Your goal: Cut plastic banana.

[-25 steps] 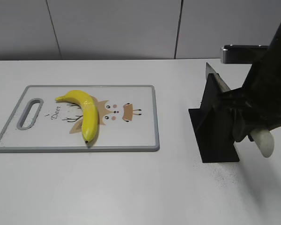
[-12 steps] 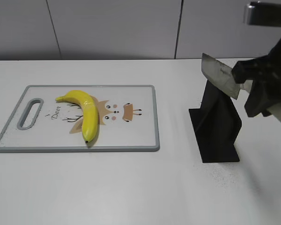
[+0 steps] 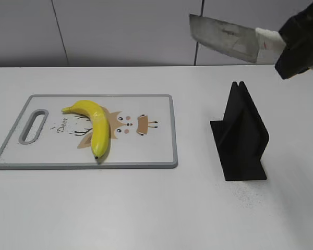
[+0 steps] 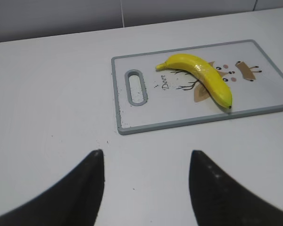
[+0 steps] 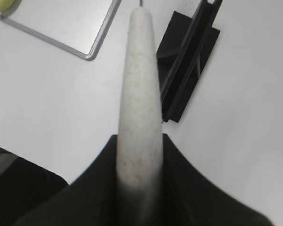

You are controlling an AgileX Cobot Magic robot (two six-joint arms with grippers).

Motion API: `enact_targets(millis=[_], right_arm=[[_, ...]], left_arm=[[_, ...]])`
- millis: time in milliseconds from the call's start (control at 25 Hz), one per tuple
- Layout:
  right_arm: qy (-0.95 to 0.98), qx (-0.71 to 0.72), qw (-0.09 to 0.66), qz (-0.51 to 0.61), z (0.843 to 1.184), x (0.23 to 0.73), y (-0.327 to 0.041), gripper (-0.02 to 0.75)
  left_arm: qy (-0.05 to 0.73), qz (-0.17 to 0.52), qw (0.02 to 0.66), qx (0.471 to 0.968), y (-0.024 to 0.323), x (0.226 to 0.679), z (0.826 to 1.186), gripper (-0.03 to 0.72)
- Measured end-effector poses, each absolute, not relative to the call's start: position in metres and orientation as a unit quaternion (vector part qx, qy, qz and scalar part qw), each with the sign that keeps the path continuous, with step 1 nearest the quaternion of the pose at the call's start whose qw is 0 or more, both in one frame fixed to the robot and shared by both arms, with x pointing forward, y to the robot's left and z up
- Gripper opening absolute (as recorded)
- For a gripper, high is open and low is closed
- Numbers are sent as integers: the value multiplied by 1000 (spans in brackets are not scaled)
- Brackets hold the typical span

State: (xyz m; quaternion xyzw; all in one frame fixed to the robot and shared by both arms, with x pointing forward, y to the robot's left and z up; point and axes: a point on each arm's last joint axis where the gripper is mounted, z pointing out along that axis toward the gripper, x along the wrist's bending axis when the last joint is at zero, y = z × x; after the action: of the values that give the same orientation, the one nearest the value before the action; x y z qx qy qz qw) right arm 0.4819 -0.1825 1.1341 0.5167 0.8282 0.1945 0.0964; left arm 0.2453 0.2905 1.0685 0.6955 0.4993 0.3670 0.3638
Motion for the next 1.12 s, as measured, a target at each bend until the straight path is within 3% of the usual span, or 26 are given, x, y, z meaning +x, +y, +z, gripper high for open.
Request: enact_targets(millis=[280, 520, 760, 880, 1120], right_arm=[[883, 410, 126, 190, 1150, 525, -163, 164], [919, 311, 125, 209, 1147, 563, -138, 164], [959, 156, 113, 207, 1123, 587, -119, 164], [969, 90, 114, 199, 1111, 597, -113, 164], [969, 13, 100, 226, 1095, 612, -98, 164]], left_arm=[[456, 383, 346, 725, 288, 300, 1106, 560], [399, 362, 322, 779, 281, 360, 1132, 560], [279, 314, 290, 860, 269, 429, 1154, 560], [176, 263, 283, 905, 259, 462, 1156, 560], [32, 214, 318, 923, 240, 518, 1153, 560]])
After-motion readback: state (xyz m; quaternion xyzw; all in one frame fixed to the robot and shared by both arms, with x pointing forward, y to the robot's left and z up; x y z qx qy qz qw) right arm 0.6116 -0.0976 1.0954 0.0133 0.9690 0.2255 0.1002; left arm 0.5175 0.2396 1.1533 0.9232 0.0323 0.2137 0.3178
